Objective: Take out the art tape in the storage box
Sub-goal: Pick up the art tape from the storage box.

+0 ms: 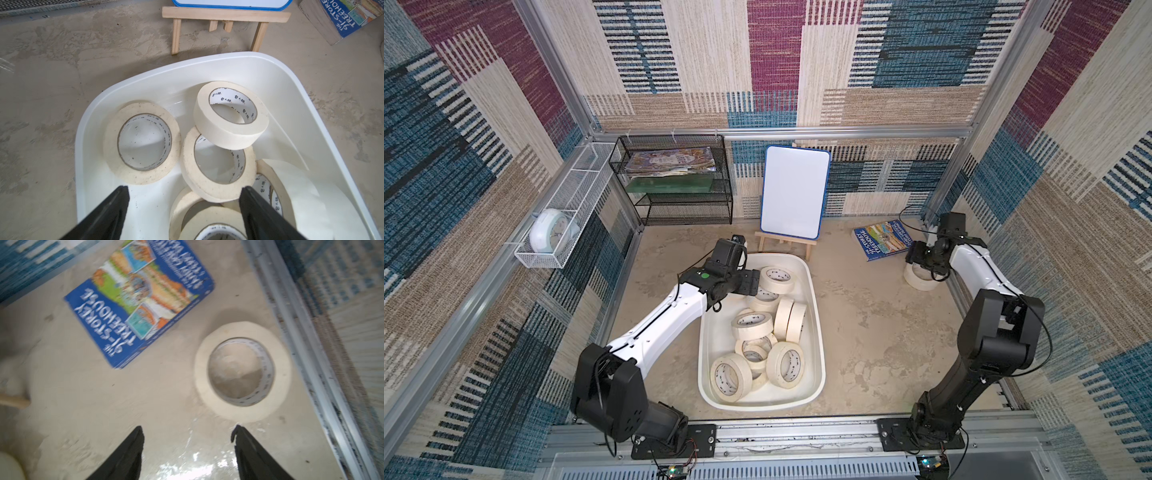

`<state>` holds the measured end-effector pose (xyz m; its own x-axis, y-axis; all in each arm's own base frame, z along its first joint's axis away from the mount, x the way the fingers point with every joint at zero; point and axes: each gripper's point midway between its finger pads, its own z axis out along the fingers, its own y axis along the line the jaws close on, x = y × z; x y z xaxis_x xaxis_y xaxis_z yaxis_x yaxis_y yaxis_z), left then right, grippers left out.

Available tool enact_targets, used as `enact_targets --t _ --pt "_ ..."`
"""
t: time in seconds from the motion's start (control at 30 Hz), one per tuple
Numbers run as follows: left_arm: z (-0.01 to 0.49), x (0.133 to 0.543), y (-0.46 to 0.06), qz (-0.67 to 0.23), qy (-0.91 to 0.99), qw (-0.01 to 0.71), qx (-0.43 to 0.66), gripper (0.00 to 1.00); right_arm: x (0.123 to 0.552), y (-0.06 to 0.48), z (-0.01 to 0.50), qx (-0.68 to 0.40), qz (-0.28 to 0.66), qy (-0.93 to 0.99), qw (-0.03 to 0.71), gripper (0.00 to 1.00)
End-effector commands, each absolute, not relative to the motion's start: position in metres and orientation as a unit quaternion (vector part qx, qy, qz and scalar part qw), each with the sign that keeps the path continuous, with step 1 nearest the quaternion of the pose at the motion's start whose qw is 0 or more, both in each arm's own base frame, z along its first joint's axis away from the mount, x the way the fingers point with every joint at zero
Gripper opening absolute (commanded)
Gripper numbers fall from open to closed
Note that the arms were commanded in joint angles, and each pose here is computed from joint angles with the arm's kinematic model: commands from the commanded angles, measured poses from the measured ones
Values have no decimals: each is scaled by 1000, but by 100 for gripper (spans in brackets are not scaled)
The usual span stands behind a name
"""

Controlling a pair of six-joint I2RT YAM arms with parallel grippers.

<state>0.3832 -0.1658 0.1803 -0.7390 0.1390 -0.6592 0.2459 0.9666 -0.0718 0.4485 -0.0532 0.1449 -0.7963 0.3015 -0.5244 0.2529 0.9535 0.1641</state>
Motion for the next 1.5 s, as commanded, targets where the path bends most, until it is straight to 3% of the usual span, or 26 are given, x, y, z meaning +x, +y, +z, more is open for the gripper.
enact_targets --t 0.0,0.3,0.43,0.67,0.87,1.0,1.13,1.17,1.23,1.27,1.33,1.37,1.47 --pt "175 397 -185 -110 930 334 106 87 437 1 151 86 77 953 281 72" --pt "141 416 -207 -100 948 271 134 82 392 119 175 -61 142 941 302 71" --pt "128 425 -205 -50 950 264 158 80 371 142 170 -86 153 940 293 70" --pt "100 435 -210 -40 956 238 165 74 355 159 157 -104 154 941 282 69" --pt "85 434 -214 -49 959 224 165 58 355 167 157 -113 156 938 287 69" --pt "73 429 -221 -68 962 207 164 39 357 170 159 -116 156 936 293 69" --pt "65 417 -219 -71 966 184 165 30 356 168 161 -116 151 937 294 69" --pt "65 411 -217 -69 968 176 167 32 356 168 161 -116 149 937 295 69" --pt "67 402 -212 -66 968 169 170 48 356 166 163 -117 145 936 298 69" --pt "69 397 -210 -66 969 166 173 61 356 165 164 -118 143 936 300 69" --pt "71 391 -210 -70 969 156 178 74 356 165 163 -119 142 936 298 69" --pt "70 389 -211 -74 969 150 180 79 356 166 162 -118 142 936 299 69" --pt "63 389 -217 -88 970 138 182 81 356 166 160 -118 143 937 296 68"
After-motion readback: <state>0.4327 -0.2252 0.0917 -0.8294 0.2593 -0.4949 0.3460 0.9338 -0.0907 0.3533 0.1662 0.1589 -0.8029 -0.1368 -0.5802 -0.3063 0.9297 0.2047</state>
